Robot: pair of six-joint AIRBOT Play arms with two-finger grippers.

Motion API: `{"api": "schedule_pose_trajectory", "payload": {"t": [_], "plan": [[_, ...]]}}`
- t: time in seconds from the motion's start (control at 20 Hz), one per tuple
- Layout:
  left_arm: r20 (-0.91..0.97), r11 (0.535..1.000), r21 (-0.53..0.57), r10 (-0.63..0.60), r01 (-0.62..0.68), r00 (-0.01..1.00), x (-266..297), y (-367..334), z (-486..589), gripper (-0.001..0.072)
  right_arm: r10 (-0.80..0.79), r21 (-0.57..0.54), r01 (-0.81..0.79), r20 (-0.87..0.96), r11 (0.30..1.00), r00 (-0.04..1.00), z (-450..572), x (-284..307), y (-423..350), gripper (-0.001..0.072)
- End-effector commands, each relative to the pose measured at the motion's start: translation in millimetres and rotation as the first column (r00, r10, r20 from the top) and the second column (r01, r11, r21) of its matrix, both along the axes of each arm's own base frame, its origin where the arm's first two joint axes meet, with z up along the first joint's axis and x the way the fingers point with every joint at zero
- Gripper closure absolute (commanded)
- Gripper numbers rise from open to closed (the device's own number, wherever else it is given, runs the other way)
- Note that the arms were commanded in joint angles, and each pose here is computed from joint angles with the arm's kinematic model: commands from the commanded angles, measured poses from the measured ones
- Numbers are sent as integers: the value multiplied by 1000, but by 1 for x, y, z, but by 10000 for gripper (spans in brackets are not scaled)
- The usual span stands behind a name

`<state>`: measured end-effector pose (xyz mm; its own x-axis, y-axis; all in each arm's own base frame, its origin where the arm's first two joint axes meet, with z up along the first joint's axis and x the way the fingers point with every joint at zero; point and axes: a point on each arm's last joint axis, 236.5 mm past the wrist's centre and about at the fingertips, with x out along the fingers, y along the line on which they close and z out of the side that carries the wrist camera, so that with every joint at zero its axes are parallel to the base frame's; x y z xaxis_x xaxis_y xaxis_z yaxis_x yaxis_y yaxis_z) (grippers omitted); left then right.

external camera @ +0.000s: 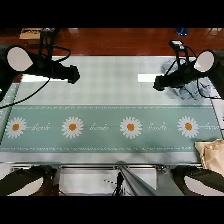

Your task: Fold the shirts.

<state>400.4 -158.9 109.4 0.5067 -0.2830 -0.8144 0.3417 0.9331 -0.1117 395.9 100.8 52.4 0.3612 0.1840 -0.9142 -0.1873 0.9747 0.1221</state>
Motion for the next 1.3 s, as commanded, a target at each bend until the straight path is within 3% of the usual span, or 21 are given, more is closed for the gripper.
{"api": "schedule_pose_trajectory", "payload": {"t": [0.0,0.85,1.0,1.1,1.25], "plan": [[1,1000,0,0,0,1000,0,0,0,136,1,0,-1,0,1000,1000,0,0,0,120],[1,1000,-1,0,0,1000,0,0,0,135,-1,10,1,4,1000,1000,1,1,2,120],[1,1000,-1,0,0,1000,0,0,0,136,-19,47,14,116,999,993,14,25,8,120],[18,1000,-6,2,-2,1000,4,-1,3,136,-21,4,21,245,1000,969,28,51,-2,120],[111,999,-38,17,-13,994,22,-5,17,136,50,-196,45,452,979,890,58,91,-39,123]]}}
